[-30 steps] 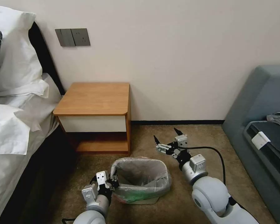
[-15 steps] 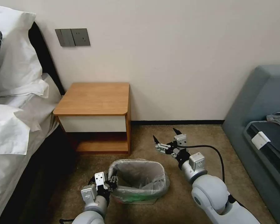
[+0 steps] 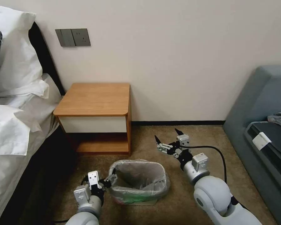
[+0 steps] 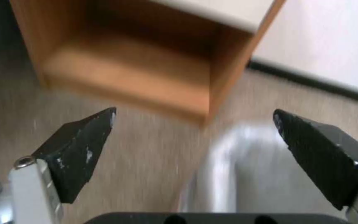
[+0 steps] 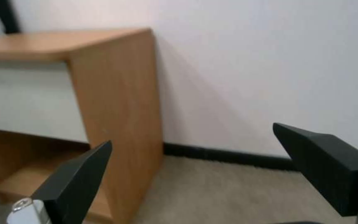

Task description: Pick up the garbage bag from the table and place it over the trash can.

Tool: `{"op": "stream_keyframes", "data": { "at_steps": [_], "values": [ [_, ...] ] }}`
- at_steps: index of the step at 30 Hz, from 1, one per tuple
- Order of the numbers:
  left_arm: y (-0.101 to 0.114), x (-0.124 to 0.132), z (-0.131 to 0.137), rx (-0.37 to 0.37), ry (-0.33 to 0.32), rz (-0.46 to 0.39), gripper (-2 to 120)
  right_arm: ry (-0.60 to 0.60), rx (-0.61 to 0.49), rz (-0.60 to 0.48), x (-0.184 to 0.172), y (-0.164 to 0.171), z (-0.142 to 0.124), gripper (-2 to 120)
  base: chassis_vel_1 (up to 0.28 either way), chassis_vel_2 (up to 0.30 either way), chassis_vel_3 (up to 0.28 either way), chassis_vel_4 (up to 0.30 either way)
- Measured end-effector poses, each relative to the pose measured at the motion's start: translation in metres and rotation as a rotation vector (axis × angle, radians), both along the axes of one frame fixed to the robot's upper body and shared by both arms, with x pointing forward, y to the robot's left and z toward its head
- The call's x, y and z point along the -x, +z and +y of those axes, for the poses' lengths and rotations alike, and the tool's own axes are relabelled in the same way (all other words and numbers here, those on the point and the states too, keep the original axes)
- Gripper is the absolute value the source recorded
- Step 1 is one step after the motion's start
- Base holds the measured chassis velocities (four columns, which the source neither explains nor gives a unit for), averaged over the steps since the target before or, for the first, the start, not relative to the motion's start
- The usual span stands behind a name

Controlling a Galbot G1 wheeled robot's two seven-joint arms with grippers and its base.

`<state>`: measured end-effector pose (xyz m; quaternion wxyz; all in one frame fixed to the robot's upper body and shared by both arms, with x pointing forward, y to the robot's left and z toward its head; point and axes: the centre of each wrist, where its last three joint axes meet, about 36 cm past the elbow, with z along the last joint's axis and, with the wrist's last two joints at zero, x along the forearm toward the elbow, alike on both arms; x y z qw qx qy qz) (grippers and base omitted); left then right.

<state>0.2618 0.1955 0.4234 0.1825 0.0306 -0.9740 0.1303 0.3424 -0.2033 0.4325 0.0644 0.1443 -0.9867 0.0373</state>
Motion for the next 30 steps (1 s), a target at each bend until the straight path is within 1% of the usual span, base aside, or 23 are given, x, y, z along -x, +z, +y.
{"op": "stream_keyframes", "data": {
  "at_steps": [2, 3, 4, 6, 7, 9, 10, 11, 14, 16, 18, 19, 22, 26, 28, 29, 30],
  "values": [
    [-0.011, -0.001, 0.006, -0.113, 0.027, -0.156, 100, -0.044, -0.017, 0.005, 0.009, -0.011, -0.012, 100, 0.000, 0.000, 0.000, 0.000],
    [-0.011, -0.001, 0.006, -0.113, 0.027, -0.156, 100, -0.044, -0.017, 0.005, 0.009, -0.011, -0.012, 100, 0.000, 0.000, 0.000, 0.000],
    [-0.017, 0.000, 0.007, -0.156, 0.032, -0.224, 100, -0.059, -0.034, -0.001, 0.012, -0.015, -0.018, 100, 0.000, 0.000, 0.000, 0.000],
    [-0.022, 0.001, 0.009, -0.206, 0.044, -0.336, 100, -0.074, -0.079, -0.035, 0.020, -0.023, -0.030, 100, 0.000, 0.000, 0.000, 0.000],
    [-0.022, 0.001, 0.009, -0.206, 0.044, -0.336, 100, -0.074, -0.079, -0.035, 0.020, -0.023, -0.030, 100, 0.000, 0.000, 0.000, 0.000],
    [-0.024, 0.003, 0.011, -0.246, 0.035, -0.416, 100, -0.101, -0.100, -0.080, 0.027, -0.028, -0.039, 100, 0.000, 0.000, 0.000, 0.000],
    [-0.025, 0.005, 0.012, -0.259, 0.025, -0.437, 100, -0.120, -0.104, -0.096, 0.033, -0.032, -0.042, 100, 0.000, 0.000, 0.000, 0.000],
    [-0.025, 0.005, 0.012, -0.259, 0.025, -0.437, 100, -0.120, -0.104, -0.096, 0.033, -0.032, -0.042, 100, 0.000, 0.000, 0.000, 0.000],
    [-0.028, 0.015, 0.016, -0.285, -0.010, -0.481, 100, -0.169, -0.077, -0.138, 0.058, -0.042, -0.048, 100, 0.000, 0.000, 0.000, 0.000],
    [-0.029, 0.018, 0.017, -0.285, -0.012, -0.481, 100, -0.175, -0.068, -0.144, 0.062, -0.044, -0.047, 100, 0.000, 0.000, 0.000, 0.000],
    [-0.031, 0.032, 0.023, -0.287, -0.023, -0.470, 100, -0.194, -0.037, -0.160, 0.082, -0.046, -0.043, 100, 0.000, 0.000, 0.000, 0.000],
    [-0.031, 0.032, 0.023, -0.287, -0.023, -0.470, 100, -0.194, -0.037, -0.160, 0.082, -0.046, -0.043, 100, 0.000, 0.000, 0.000, 0.000],
    [-0.027, 0.051, 0.033, -0.288, 0.006, -0.467, 100, -0.229, -0.018, -0.203, 0.097, -0.038, -0.036, 100, 0.000, 0.000, 0.000, 0.000],
    [-0.023, 0.057, 0.031, -0.282, 0.031, -0.476, 100, -0.245, -0.021, -0.215, 0.105, -0.030, -0.034, 100, 0.000, 0.000, 0.000, 0.000],
    [-0.015, 0.058, 0.028, -0.275, 0.046, -0.489, 100, -0.258, -0.029, -0.213, 0.115, -0.022, -0.033, 100, 0.000, 0.000, 0.000, 0.000],
    [-0.015, 0.058, 0.028, -0.275, 0.046, -0.489, 100, -0.258, -0.029, -0.213, 0.115, -0.022, -0.033, 100, 0.000, 0.000, 0.000, 0.000],
    [-0.010, 0.058, 0.025, -0.270, 0.046, -0.491, 100, -0.265, -0.027, -0.211, 0.120, -0.018, -0.034, 100, 0.000, 0.000, 0.000, 0.000]
  ]
}}
